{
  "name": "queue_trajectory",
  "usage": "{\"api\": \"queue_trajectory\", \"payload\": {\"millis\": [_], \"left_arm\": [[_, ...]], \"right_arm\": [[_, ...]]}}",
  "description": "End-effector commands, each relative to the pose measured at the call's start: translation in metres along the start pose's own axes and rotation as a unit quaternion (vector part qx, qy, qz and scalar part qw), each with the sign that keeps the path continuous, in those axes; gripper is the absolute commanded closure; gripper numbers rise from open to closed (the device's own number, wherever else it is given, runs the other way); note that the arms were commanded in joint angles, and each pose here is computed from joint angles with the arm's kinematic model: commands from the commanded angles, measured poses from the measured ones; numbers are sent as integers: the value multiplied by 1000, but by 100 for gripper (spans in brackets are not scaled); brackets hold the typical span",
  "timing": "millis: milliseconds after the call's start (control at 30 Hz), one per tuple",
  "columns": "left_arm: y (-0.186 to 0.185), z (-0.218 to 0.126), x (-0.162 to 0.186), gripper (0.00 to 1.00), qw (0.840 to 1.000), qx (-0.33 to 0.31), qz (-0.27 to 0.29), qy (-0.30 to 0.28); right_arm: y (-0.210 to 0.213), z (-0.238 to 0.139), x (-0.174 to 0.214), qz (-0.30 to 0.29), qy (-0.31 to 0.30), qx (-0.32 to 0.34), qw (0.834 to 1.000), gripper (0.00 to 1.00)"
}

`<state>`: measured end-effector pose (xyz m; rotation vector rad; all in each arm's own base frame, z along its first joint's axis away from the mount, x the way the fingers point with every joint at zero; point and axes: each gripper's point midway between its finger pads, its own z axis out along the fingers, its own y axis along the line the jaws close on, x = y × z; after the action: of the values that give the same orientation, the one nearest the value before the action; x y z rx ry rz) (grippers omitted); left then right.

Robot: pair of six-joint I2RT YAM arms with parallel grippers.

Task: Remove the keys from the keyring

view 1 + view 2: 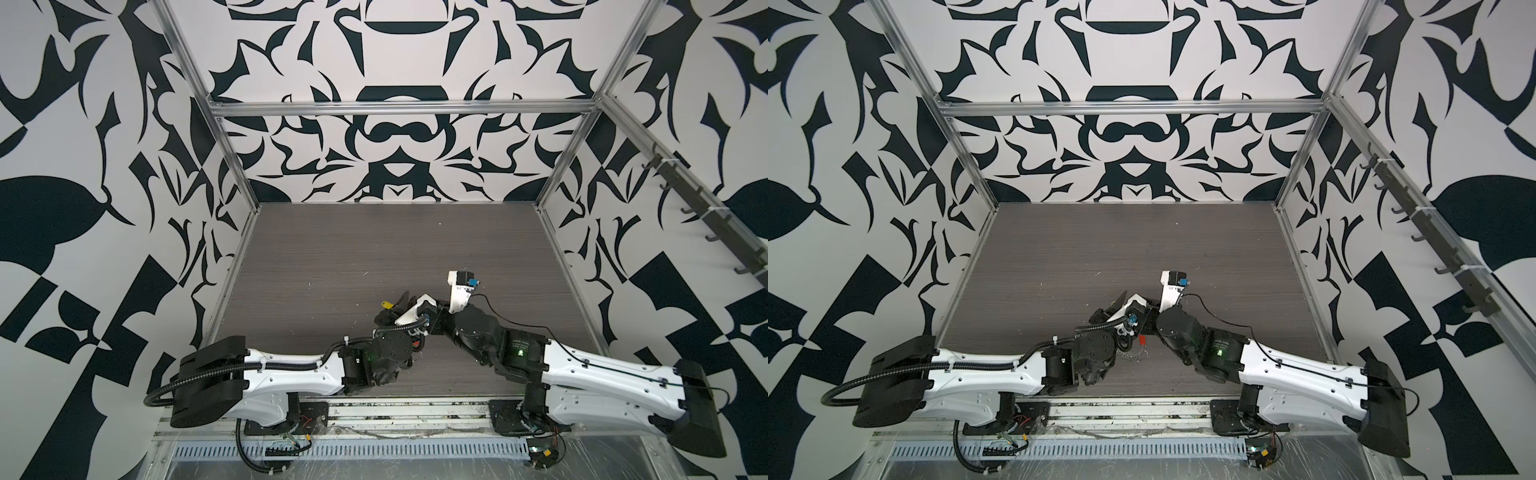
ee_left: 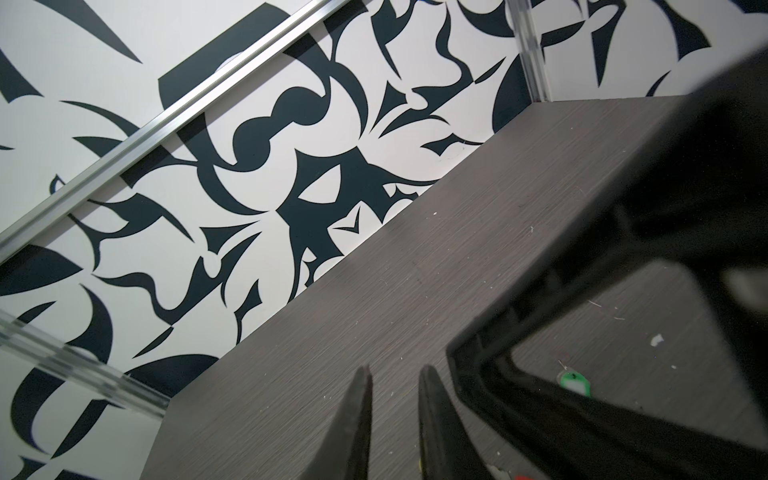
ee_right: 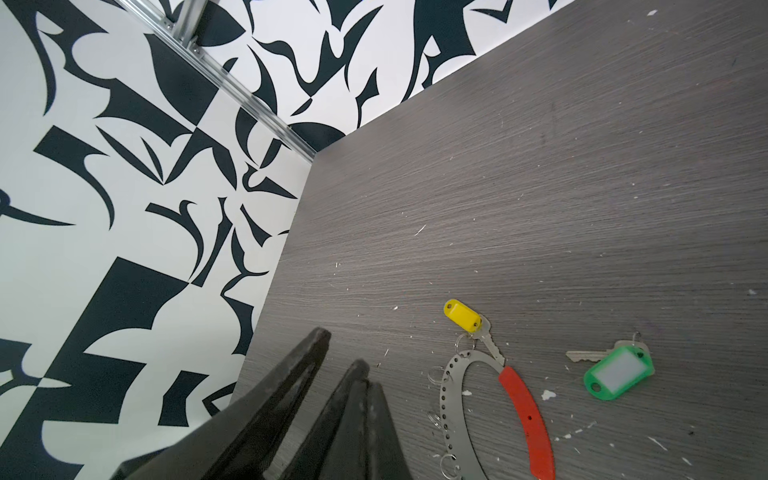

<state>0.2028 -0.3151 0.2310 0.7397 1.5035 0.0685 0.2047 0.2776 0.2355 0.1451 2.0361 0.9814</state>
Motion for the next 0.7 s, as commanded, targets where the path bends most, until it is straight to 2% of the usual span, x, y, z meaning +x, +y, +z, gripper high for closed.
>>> {"api": "queue_trajectory", "payload": {"millis": [0,133,267,467,567,667], "left_arm": [[2,-14,-10,61,999,39,-28,-8],[23,-26,-14,38,995,40,-91,-2],[40,-37,-17,27,987,46,-151,7],[61,-53,-15,16,971,52,-234,1],[70,-61,-14,0,959,59,-277,-8],[82,-69,-12,1,947,60,-314,-22]], "right_arm": [[16,-9,-13,-4,-16,-30,999,99],[-2,-6,-10,-24,-6,-5,1000,75],[-22,5,-3,-47,21,10,999,61],[-43,36,24,-97,124,10,988,57],[-50,52,46,-139,177,21,974,54],[-63,70,65,-146,207,52,966,51]]}}
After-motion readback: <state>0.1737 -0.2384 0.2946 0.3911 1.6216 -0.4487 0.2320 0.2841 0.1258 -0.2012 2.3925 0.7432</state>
